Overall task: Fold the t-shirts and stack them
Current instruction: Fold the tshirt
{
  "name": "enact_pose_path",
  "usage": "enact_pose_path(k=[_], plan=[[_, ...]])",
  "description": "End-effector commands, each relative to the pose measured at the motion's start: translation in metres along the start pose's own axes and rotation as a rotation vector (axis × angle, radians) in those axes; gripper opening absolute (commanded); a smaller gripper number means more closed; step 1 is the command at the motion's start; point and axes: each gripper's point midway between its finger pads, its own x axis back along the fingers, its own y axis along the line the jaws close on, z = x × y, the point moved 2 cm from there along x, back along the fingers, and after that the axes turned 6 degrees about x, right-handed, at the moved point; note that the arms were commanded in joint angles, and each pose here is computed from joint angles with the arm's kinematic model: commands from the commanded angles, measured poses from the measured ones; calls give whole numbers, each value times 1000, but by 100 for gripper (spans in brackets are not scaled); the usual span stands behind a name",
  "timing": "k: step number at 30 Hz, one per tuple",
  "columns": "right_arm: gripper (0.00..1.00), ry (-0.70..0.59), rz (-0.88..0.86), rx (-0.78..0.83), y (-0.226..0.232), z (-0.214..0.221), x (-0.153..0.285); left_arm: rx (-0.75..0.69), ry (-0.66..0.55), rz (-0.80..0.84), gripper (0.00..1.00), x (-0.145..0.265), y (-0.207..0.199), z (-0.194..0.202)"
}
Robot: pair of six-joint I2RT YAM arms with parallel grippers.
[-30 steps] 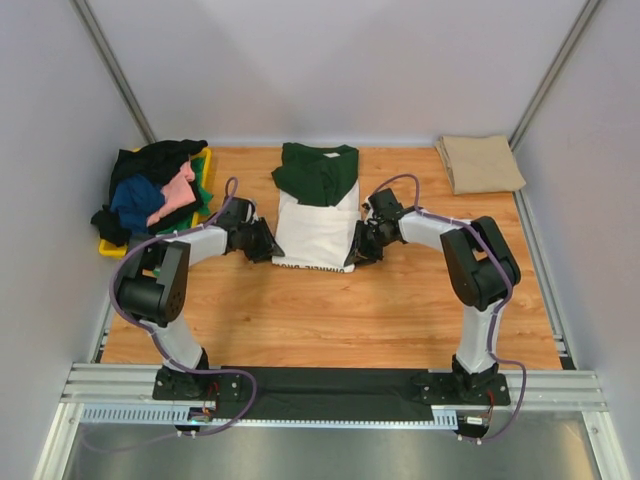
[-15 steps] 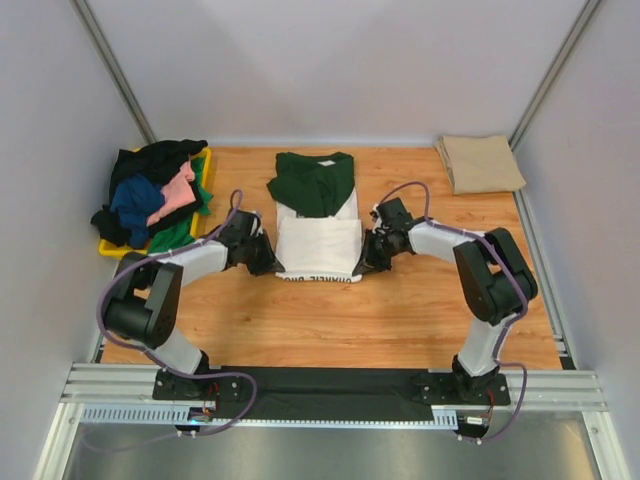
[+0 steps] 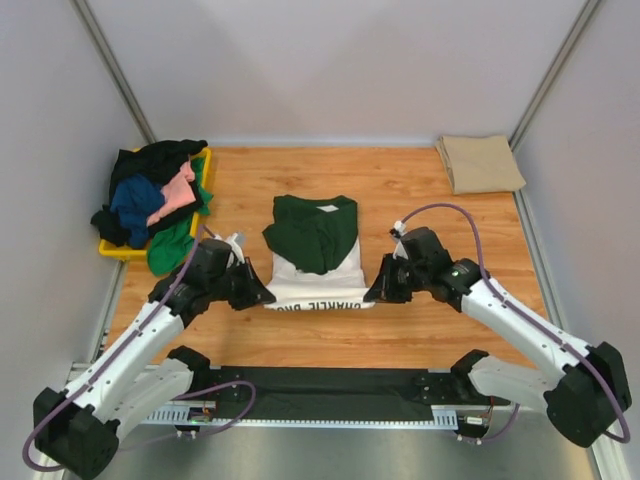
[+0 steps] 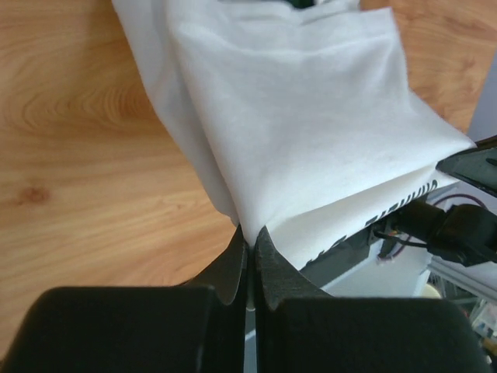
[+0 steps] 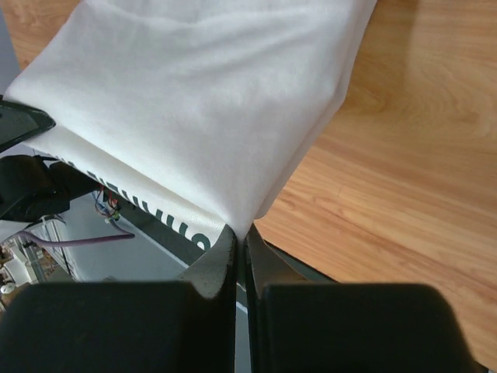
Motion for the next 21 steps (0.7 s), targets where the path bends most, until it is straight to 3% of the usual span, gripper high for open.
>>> enact_pose_path(k=[1, 7, 21], plan=[[0, -29, 190, -57, -20, 4, 25, 17, -30, -122, 0, 39, 10, 3], [0, -111, 241, 12, 1, -43, 51, -62, -127, -176, 0, 66, -23, -39], [0, -4, 251, -9, -10, -109, 9, 16, -37, -201, 0, 20, -43, -128]])
